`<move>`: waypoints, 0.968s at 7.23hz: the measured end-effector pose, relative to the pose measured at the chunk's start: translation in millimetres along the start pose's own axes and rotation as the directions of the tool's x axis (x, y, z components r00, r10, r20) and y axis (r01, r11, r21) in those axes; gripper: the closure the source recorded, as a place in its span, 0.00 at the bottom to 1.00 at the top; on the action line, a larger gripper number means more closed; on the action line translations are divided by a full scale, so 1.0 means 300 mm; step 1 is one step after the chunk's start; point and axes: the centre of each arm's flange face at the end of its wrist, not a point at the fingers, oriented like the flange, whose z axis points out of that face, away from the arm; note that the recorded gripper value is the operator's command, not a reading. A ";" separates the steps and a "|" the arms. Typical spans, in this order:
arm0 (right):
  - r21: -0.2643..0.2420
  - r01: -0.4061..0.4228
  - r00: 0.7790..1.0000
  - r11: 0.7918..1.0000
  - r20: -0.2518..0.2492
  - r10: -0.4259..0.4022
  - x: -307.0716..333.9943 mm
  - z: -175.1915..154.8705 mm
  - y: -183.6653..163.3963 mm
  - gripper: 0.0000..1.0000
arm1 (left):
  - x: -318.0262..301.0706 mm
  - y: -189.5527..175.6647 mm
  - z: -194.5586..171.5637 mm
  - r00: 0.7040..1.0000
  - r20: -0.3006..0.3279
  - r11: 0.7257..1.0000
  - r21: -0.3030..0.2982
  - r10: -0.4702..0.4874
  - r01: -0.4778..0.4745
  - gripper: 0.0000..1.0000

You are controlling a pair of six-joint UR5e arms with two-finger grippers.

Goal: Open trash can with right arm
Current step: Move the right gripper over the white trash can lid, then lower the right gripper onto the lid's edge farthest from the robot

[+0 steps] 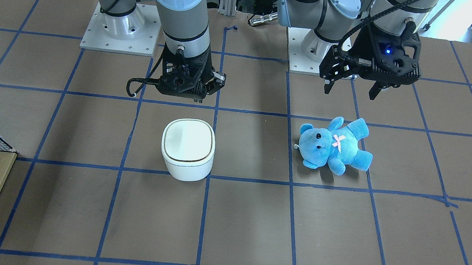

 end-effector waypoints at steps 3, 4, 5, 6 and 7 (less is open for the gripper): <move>0.017 0.000 1.000 1.000 0.002 0.000 0.093 -0.002 -0.080 1.00 | 0.000 0.000 0.000 1.000 0.000 1.000 0.000 0.001 -0.001 0.00; 0.036 -0.014 1.000 0.999 0.010 0.013 0.142 -0.001 -0.130 1.00 | 0.000 0.000 0.000 1.000 0.000 1.000 0.000 0.001 -0.001 0.00; 0.055 -0.029 0.999 0.998 0.019 0.028 0.165 0.019 -0.173 1.00 | 0.000 0.000 0.000 1.000 0.000 1.000 0.000 0.000 0.000 0.00; 0.052 -0.042 0.999 0.998 0.023 0.041 0.169 0.056 -0.199 1.00 | 0.000 0.000 0.000 1.000 0.000 1.000 0.000 0.000 0.000 0.00; 0.041 -0.045 0.999 0.998 0.021 0.044 0.163 0.096 -0.216 1.00 | 0.000 0.000 0.000 1.000 0.000 1.000 0.000 0.000 0.000 0.00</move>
